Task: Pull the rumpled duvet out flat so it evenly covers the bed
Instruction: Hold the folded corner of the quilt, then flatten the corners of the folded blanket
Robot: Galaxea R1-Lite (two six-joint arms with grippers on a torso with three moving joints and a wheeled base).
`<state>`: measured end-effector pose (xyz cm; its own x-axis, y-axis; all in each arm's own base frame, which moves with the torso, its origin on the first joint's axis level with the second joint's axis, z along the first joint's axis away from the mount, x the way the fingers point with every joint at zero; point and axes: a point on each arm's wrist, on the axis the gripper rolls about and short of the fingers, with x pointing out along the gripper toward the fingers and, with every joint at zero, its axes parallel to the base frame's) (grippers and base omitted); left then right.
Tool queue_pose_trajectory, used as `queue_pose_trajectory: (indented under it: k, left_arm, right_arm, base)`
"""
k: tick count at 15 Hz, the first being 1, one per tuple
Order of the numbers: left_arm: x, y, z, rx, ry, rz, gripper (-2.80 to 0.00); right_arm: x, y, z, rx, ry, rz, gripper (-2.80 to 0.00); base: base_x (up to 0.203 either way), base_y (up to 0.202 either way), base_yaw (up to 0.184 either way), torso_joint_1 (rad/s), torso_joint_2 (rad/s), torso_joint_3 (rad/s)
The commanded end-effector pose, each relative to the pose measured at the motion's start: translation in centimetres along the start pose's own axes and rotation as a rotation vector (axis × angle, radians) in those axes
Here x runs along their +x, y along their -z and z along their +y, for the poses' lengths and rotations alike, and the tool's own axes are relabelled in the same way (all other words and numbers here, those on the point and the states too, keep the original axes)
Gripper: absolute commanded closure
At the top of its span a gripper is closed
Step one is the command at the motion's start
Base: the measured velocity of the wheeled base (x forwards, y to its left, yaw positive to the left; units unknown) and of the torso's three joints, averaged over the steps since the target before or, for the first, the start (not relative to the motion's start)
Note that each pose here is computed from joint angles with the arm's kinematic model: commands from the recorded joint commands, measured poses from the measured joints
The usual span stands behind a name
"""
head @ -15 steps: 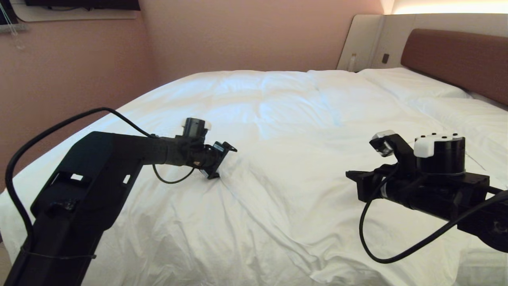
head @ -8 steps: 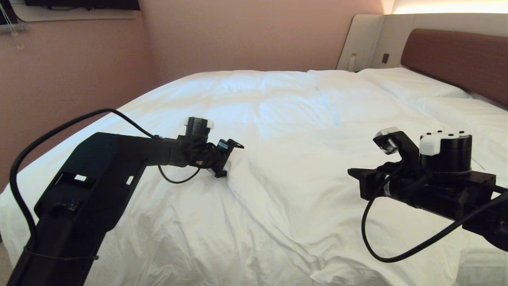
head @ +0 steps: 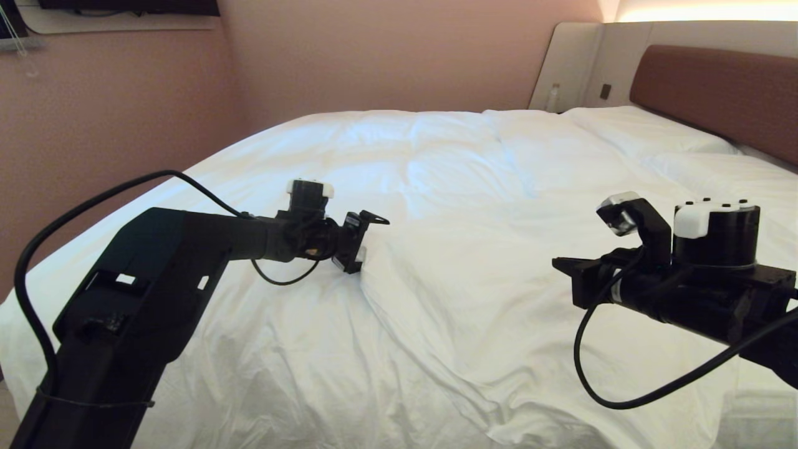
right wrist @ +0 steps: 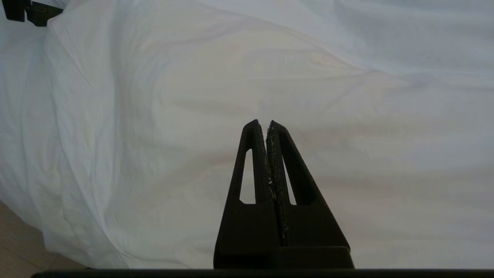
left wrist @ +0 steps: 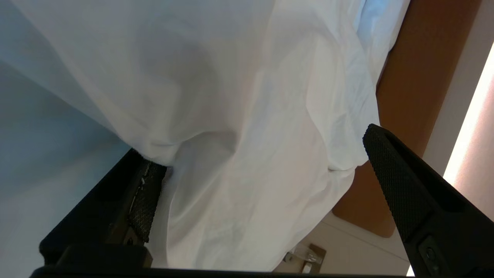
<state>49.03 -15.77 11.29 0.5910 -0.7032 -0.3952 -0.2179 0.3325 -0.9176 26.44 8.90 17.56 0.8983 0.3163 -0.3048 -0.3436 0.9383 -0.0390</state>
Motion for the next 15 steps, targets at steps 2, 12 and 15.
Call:
queue_pose_trajectory:
  k: [2, 12, 15]
  left_arm:
    - [-0.1, 0.1, -0.1, -0.01, -0.002, 0.012, 0.0]
    - [-0.2, 0.6, -0.8, 0.004, 0.014, 0.016, 0.0]
    - [-1.7, 1.0, -2.8, 0.017, 0.043, 0.01, 0.0]
  right_arm:
    - [-0.3, -0.3, 0.0, -0.001, 0.0, -0.017, 0.0]
    - [0.6, 0.3, 0.2, -0.004, -0.005, 0.014, 0.0]
    - [1.9, 1.1, 1.0, -0.014, 0.006, 0.055, 0.0]
  base:
    - [0.0, 0.0, 0.0, 0.0, 0.0, 0.0]
    - [0.0, 0.0, 0.0, 0.0, 0.0, 0.0]
    - [0.0, 0.0, 0.0, 0.0, 0.0, 0.0]
